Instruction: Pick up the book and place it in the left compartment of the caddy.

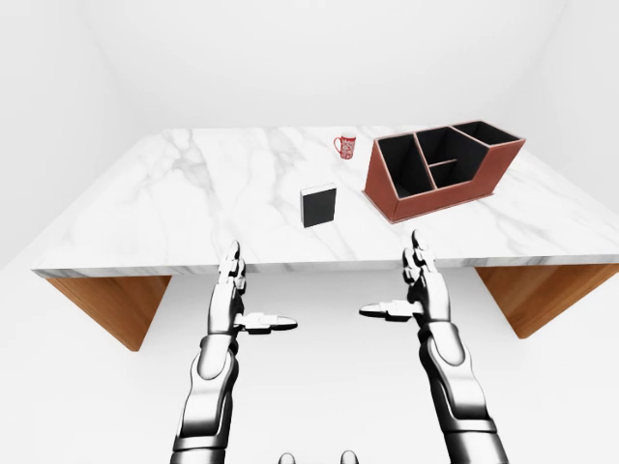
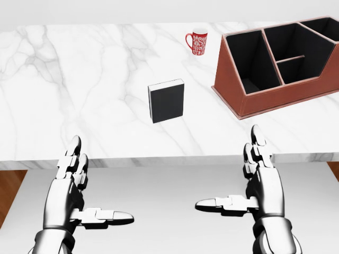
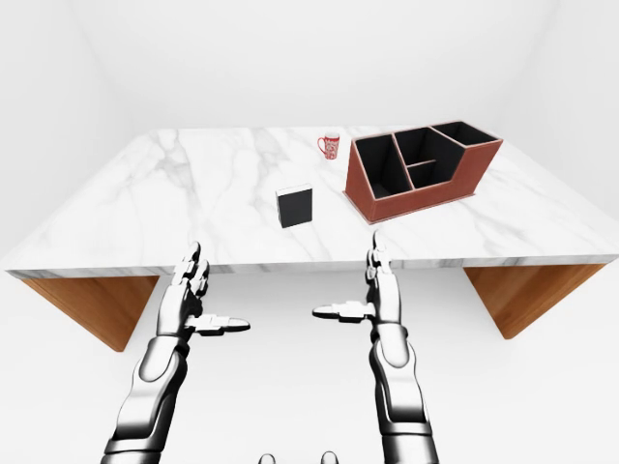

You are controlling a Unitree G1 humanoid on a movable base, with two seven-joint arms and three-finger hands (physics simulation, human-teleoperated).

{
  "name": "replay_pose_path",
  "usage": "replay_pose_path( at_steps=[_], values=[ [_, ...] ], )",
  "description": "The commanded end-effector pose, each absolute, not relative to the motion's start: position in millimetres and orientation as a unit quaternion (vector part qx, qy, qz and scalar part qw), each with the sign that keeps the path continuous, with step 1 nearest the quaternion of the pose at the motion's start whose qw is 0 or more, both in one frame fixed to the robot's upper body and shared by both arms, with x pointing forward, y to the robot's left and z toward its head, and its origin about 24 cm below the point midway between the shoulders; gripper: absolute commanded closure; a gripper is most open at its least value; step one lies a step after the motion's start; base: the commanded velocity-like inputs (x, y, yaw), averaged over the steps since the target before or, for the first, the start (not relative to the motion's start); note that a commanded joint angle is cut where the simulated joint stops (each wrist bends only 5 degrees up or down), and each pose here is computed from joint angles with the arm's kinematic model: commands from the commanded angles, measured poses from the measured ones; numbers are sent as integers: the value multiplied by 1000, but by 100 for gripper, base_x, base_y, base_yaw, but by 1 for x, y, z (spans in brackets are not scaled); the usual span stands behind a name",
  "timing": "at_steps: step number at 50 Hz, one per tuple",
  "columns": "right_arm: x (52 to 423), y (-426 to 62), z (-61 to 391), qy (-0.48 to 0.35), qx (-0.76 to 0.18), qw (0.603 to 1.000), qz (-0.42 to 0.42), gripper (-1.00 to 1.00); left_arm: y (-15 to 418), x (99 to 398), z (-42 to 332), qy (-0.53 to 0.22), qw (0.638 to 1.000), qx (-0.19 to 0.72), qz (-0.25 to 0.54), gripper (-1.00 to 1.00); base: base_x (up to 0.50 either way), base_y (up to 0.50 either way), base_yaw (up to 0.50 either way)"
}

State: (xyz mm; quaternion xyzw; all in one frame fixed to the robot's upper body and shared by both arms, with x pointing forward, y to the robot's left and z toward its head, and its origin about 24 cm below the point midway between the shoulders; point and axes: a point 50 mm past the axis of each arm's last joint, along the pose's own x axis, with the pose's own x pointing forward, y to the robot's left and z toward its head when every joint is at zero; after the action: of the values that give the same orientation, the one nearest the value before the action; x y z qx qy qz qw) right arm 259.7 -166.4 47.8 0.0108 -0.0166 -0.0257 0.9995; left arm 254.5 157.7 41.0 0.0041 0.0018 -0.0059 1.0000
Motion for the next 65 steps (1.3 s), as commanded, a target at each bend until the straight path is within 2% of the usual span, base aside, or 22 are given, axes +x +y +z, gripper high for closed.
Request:
replay_pose_path(
  at_steps=[1, 9, 14, 19, 30, 33, 39, 48, 65],
  values=[
    [259, -179, 70, -37, 33, 997, -58, -100, 158, 255, 40, 1, 1000, 6, -8, -100, 0, 0, 0],
    [261, -200, 94, -83, 20, 991, -99, -100, 157, 255, 39, 3, 1000, 10, -9, -100, 0, 0, 0],
    [257, -222, 124, -144, 37, 981, -126, -100, 157, 254, 41, 0, 1000, 11, -11, -100, 0, 0, 0],
    [259, -231, 131, -157, 24, 977, -142, -100, 158, 255, 38, 2, 1000, 12, -9, -100, 0, 0, 0],
    [255, -258, 154, -200, 49, 963, -173, -100, 162, 253, 40, -5, 1000, 18, 8, -100, 0, 0, 0],
    [250, -274, 168, -229, 80, 951, -192, -100, 162, 253, 40, -8, 1000, 19, 8, -100, 0, 0, 0],
    [248, -299, 168, -219, 63, 946, -232, -100, 163, 253, 41, -15, 1000, 19, 11, -100, 0, 0, 0],
    [243, -330, 167, -210, 89, 935, -271, -100, 166, 255, 37, -14, 1000, 13, 14, -100, 0, 0, 0],
    [242, -354, 154, -175, 117, 928, -307, -100, 166, 253, 42, -23, 1000, 7, 16, -100, 0, 0, 0]
  ],
)
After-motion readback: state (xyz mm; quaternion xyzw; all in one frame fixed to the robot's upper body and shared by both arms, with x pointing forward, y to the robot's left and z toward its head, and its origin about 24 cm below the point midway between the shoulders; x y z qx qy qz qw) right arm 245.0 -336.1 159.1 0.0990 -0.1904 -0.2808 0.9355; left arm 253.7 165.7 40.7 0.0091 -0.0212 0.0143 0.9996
